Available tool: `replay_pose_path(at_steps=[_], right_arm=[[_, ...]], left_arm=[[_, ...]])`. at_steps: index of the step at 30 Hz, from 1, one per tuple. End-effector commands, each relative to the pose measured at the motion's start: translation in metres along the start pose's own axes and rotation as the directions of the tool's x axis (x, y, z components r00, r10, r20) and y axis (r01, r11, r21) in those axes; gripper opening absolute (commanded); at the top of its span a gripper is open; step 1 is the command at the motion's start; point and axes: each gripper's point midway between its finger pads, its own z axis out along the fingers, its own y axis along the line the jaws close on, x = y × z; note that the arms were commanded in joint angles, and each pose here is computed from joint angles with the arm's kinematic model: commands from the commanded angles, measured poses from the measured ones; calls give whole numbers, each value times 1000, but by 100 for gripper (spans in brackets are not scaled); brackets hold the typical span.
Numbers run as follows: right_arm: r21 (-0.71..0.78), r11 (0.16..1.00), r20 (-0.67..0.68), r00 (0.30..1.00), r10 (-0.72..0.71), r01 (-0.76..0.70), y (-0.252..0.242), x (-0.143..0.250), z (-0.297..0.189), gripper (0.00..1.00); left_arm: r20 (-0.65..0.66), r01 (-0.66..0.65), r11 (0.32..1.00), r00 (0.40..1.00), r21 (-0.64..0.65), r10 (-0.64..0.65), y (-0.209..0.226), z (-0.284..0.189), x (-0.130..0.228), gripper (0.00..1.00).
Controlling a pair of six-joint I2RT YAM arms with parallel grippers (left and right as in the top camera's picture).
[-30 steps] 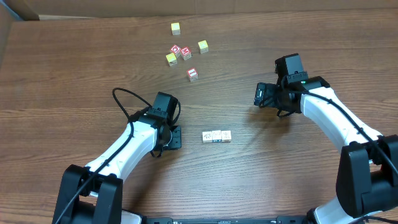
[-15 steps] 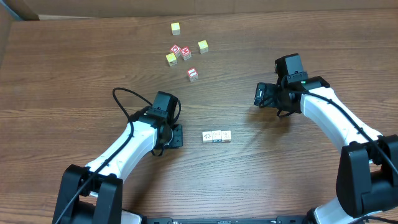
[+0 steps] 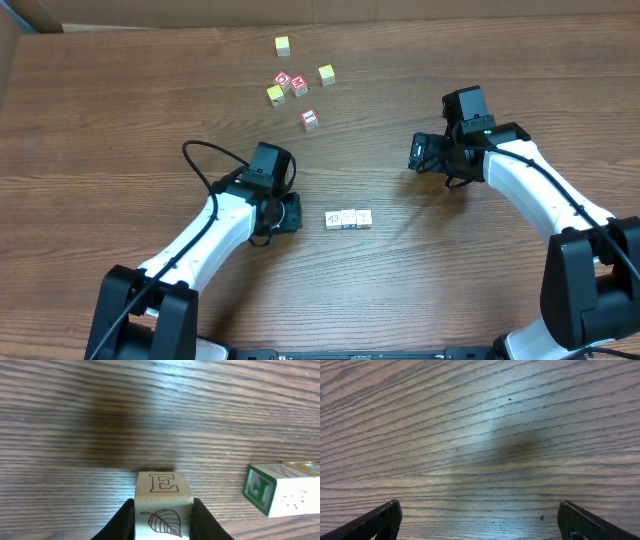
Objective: Flip 5 blocks
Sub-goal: 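Carry the E block left of the row, lower it, and release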
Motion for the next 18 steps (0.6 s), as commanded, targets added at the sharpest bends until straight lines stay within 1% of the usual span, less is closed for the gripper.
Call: replay_pose_path(at_steps=[1,11,18], right_arm=[[-1,1000,26,1000,-7,7,2,-8,-5,100],[0,1000,26,1000,-7,7,2,-8,-5,100],[-1,1000,27,1000,-7,7,2,-8,-5,100]], left_arm=[[8,23,999,1000,22,-23,-13,-2,-4,24],[37,-4,999,999,36,3,-41,-23,-15,24],[55,-5,1000,999,19,4,-46,-32,-21,24]])
